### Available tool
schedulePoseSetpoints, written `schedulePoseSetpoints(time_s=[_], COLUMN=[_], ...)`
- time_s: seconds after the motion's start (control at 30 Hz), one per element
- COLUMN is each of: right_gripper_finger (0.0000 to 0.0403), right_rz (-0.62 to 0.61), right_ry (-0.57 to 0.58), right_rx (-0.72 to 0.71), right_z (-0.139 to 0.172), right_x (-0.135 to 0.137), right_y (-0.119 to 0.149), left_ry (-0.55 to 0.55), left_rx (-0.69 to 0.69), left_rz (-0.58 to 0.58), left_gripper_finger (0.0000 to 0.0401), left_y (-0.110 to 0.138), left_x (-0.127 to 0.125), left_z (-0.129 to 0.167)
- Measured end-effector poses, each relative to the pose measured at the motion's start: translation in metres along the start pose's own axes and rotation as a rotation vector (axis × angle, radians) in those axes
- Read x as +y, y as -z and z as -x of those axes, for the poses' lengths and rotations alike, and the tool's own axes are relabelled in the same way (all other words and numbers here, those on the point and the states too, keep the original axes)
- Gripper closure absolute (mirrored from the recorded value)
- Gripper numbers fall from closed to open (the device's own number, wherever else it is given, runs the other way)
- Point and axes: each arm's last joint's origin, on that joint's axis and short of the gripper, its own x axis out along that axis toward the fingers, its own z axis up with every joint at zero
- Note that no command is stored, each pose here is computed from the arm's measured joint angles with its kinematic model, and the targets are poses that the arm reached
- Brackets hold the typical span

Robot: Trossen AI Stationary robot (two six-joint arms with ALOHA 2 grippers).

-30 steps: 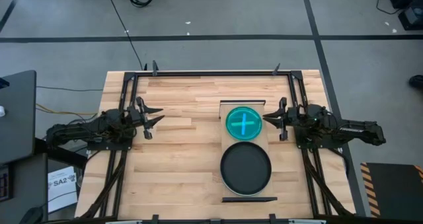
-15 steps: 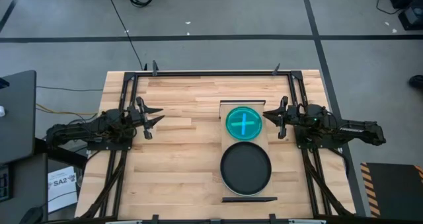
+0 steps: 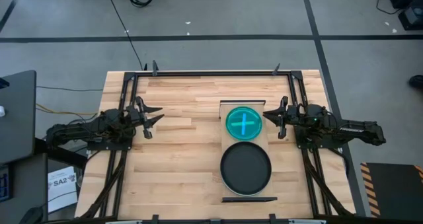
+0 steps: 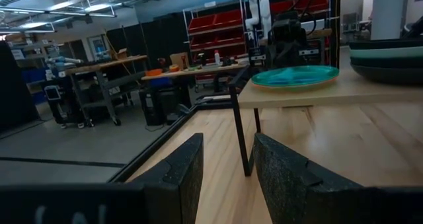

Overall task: Place and stack plates onto a shelf
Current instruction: Return to Home Position

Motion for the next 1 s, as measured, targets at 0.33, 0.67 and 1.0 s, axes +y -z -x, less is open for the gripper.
schedulePoseSetpoints(time_s=[0.33,0.67,1.0], right_gripper_finger=[0.0351,0.0351,0.0351], right_rz=[0.0,0.0,0.0], right_ry=[-0.001,-0.001,-0.001], right_rx=[0.0,0.0,0.0], right_z=[0.0,0.0,0.0], right_x=[0.0,0.0,0.0], right_y=[0.0,-0.0001,-0.0001], left_ry=[0.002,0.002,0.003], left_rx=[-0.007,-0.009,-0.01], left_rz=[0.002,0.002,0.003], left_gripper_finger=[0.026,0.026,0.026], left_y=[-0.0007,-0.0009,-0.001], left_x=[0.0,0.0,0.0], left_z=[0.0,0.0,0.0])
